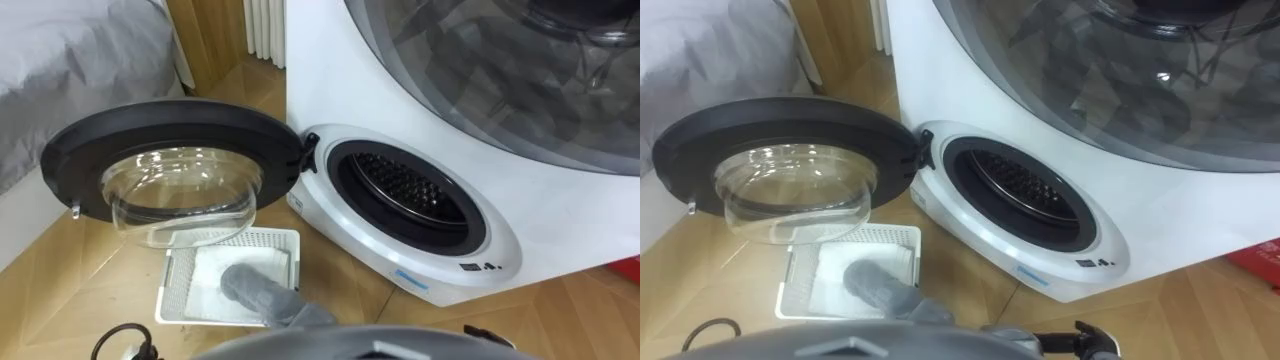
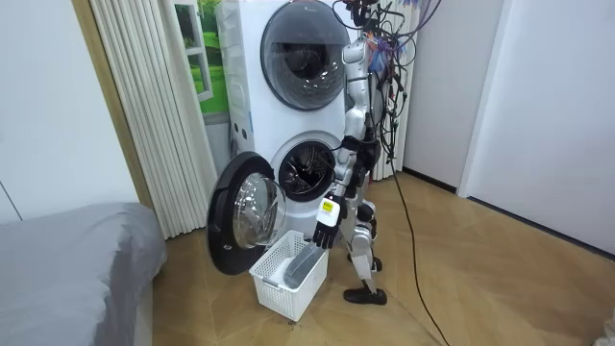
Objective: Put towel into washing machine
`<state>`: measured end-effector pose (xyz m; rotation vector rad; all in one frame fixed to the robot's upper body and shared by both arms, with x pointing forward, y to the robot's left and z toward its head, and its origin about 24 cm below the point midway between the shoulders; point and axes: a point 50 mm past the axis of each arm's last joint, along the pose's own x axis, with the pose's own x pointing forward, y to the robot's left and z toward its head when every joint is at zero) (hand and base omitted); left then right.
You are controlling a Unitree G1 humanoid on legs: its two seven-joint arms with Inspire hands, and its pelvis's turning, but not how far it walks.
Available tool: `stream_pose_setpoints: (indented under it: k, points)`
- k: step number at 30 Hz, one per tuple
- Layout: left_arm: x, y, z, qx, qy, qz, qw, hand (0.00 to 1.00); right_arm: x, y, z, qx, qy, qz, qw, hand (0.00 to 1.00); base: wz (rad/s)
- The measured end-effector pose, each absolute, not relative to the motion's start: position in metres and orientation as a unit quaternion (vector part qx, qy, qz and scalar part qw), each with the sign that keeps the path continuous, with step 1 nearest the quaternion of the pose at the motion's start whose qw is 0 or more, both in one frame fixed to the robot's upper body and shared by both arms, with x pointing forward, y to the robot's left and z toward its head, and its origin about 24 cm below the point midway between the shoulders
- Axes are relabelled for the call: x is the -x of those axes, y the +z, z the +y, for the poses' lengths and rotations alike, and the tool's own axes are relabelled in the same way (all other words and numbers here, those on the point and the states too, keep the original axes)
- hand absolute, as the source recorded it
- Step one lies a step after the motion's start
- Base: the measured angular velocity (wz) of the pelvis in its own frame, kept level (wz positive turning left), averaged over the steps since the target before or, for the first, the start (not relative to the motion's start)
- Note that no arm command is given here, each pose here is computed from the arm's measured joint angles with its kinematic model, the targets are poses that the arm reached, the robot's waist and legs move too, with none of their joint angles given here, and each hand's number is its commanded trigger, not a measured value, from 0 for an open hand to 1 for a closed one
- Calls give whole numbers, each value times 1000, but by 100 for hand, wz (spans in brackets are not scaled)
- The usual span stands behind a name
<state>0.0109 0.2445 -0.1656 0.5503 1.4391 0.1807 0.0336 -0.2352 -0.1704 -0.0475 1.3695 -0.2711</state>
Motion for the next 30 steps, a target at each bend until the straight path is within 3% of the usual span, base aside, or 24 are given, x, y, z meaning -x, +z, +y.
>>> stream_pose_setpoints:
  k: [19,30]
  points:
    - [-49,-160,243,-270,79,575,769,0,-43,-168,-238,27,-110,611,783,0,0]
    - [-108,-149,227,-323,15,469,822,0,-77,-161,-248,56,-91,569,815,0,1]
